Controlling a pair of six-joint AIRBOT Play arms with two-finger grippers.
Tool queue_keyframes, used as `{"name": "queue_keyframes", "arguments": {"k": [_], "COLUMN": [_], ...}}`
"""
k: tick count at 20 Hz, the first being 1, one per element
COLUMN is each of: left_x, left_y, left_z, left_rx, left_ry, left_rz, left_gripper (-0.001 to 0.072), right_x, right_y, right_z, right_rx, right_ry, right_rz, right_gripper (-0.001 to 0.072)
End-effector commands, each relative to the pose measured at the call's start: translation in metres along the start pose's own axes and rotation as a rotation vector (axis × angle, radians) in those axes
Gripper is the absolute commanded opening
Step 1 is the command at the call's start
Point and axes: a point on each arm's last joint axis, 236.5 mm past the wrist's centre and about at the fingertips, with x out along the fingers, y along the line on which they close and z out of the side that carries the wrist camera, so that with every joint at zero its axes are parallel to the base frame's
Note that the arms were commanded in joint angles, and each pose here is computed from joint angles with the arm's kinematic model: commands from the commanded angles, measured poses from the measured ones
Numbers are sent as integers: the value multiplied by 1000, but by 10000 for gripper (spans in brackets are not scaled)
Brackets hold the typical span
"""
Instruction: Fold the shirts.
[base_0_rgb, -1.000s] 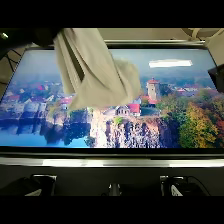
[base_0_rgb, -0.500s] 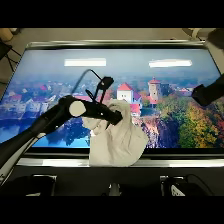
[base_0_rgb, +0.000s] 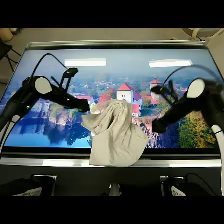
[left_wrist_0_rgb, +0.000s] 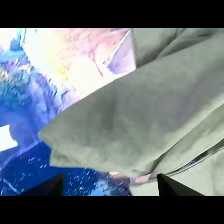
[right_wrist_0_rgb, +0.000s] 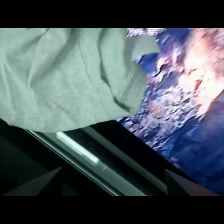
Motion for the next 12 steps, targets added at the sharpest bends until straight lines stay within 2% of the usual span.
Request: {"name": "queue_keyframes", "arguments": {"k": [1,5,10,11,12], "left_x": [22,76,116,119,120], "left_y": [39,1,-11,-10,-10], "left_z": [-46,-54,-55,-49,-45], "left_rx": [-117,-237,-260,-270,-279], "left_ry": [124,115,142,121,104], "left_rz": [4,-171,-184,-185,-188], "left_gripper": [720,720,720,701,550], "right_x": [67,104,119,121,121], "right_y": [27,33,38,37,41], "right_z": [-50,-57,-46,-43,-38], "right_rx": [53,115,140,147,168], "right_ry": [123,84,4,-9,-29], "right_rz": [140,175,204,197,222], "right_gripper": [690,710,712,712,713]}}
